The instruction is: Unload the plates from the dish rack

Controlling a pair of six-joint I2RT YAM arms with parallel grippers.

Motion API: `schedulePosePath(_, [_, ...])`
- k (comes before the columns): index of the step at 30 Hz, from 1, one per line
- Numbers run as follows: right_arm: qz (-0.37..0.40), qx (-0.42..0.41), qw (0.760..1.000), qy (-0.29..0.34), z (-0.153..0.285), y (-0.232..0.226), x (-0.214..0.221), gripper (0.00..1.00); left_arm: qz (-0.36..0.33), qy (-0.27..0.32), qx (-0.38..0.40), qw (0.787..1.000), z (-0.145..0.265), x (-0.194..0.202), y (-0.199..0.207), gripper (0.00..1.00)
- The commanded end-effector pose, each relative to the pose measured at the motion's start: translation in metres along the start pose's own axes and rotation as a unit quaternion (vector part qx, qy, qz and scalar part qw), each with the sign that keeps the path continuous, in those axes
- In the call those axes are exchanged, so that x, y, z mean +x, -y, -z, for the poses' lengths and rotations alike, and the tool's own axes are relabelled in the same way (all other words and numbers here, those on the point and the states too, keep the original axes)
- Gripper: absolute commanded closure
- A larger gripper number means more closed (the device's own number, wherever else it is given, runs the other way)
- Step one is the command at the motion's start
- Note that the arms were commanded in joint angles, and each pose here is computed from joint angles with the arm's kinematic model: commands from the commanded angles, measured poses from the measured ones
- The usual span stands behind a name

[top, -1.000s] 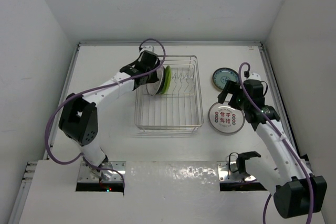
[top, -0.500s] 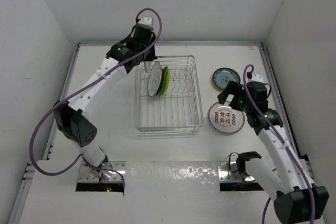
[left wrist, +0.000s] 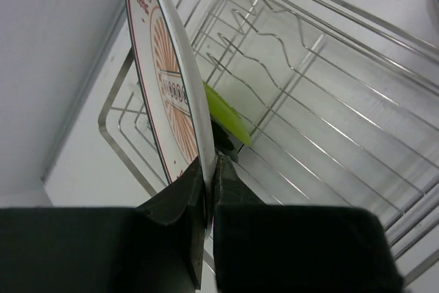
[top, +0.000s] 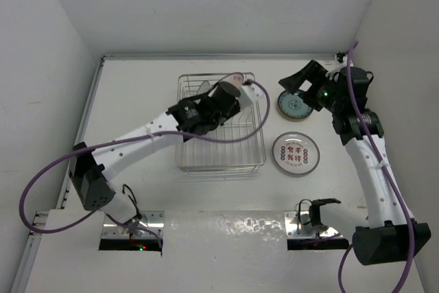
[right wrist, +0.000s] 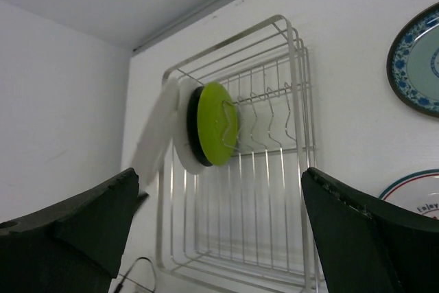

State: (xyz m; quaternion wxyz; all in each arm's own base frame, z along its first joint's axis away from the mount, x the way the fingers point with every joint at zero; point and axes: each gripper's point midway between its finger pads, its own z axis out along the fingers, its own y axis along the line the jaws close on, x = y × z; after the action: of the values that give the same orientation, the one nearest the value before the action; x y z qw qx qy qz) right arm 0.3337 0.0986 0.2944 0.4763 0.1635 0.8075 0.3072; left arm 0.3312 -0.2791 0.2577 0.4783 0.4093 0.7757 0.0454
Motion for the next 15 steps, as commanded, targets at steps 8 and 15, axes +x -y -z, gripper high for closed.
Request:
schedulePosePath(8, [-0.079,-0.096,0.989,-0.076,-0.006,-0.032,0.002,0.06,-0.23,0.16,-0.047,0.959,0.066,-0.072,0.05,1.0])
schedulePosePath(15, [-0.083,-0.117,0.983,-0.115,-0.004,-0.026,0.03,0.22,-0.326,0.139,-0.05,0.934,0.052,-0.071,0.104,1.0])
